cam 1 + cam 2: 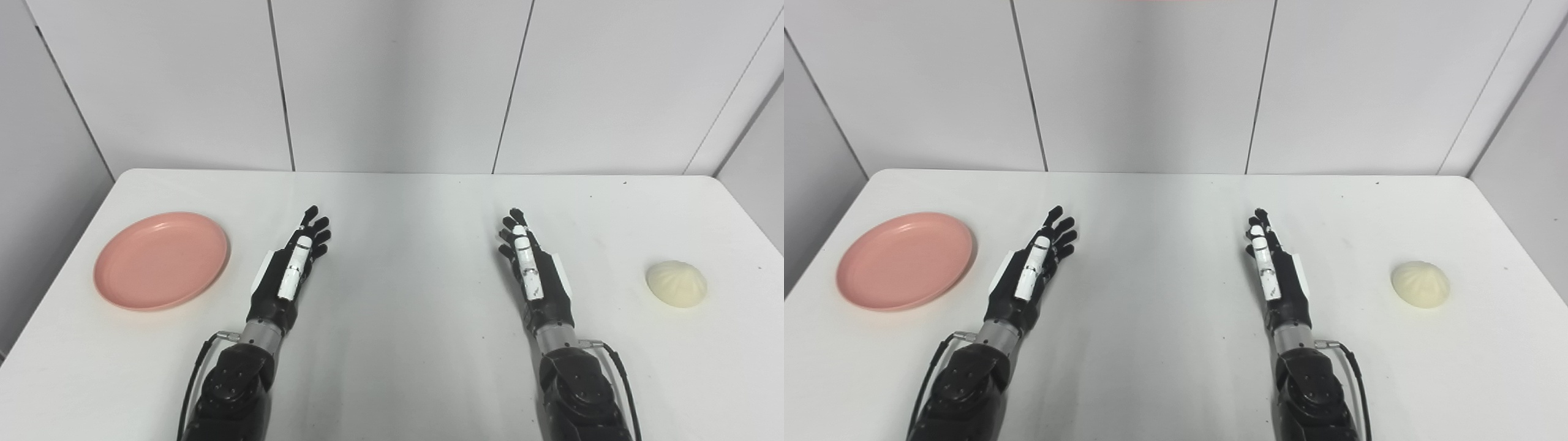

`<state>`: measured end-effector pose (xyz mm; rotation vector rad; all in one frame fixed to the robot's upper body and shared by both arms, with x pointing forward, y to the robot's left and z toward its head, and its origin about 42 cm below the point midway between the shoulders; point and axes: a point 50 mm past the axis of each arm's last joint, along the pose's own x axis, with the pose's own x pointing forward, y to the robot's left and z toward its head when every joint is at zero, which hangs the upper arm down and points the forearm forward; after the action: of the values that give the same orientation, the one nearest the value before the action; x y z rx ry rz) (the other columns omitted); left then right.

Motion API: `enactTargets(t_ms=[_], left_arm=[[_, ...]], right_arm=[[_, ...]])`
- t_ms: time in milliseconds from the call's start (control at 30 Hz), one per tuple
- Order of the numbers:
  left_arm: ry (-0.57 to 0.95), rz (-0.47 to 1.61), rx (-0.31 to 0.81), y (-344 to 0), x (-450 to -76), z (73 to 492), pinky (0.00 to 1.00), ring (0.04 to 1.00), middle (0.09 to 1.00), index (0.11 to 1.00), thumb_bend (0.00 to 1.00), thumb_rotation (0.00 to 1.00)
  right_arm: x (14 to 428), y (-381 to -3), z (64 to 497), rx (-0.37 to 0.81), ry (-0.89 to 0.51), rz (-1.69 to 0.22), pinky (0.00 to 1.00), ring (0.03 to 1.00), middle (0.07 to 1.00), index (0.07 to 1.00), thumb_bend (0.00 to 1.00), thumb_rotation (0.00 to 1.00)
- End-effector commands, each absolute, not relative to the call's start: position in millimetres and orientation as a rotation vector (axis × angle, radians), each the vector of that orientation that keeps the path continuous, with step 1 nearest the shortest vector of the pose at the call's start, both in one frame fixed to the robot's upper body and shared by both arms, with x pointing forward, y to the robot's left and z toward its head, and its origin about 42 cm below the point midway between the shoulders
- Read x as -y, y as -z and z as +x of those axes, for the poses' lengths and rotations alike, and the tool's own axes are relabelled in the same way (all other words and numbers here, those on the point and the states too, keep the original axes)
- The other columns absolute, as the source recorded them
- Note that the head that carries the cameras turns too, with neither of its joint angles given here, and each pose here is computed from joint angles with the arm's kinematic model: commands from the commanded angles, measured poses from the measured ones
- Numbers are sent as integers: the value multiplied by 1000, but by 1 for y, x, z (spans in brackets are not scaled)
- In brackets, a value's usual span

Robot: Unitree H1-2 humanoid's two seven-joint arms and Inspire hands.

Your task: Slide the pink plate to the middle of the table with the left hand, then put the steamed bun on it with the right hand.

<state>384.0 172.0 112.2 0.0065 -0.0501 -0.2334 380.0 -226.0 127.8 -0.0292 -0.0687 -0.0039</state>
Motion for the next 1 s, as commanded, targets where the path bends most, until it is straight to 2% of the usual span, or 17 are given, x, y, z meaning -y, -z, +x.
enactTargets(t_ms=[0,967], left_arm=[[238,-2,-50,-82,-171,367,931,932,947,954,390,1000],[237,3,-48,-80,-171,367,928,930,945,953,375,1000]], right_arm=[[231,-111,374,29,15,-37,924,931,942,953,218,1000],[231,-109,373,27,17,-34,930,932,943,958,207,1000]])
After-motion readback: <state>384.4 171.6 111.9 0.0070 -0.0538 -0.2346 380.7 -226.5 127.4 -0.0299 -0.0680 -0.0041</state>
